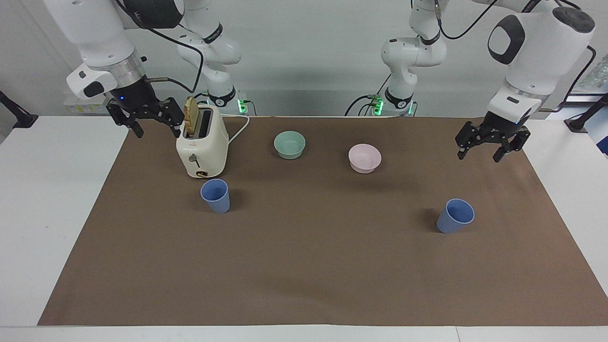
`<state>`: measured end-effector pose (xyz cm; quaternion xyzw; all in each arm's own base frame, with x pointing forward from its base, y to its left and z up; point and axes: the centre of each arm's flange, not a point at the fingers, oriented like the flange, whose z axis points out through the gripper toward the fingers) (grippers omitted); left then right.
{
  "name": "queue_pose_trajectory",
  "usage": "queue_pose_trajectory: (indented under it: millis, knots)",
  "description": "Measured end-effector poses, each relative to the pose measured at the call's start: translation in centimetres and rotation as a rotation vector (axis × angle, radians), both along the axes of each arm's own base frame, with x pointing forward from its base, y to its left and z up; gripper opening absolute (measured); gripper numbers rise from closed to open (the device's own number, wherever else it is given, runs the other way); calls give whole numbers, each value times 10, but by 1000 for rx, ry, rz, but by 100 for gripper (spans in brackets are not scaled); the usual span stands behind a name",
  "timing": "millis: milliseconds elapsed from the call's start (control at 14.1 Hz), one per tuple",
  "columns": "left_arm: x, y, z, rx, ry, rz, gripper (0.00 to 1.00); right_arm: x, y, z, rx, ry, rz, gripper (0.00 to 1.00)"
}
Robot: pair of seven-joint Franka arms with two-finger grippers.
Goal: Stack blue cups with both arms
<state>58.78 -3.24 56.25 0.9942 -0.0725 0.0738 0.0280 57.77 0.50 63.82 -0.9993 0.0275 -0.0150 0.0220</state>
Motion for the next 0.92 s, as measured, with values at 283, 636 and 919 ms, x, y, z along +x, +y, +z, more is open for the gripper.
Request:
queue_pose_trajectory:
  millis: [283,636,919]
  knots:
    - [28,17,-58,6,4,22,100,0,0,0,0,0,0,100]
    - [38,48,-121,11,2,57,100,0,0,0,0,0,0,100]
    - [47,53,-167,-23,-8,95,98,0,0,0,0,0,0,100]
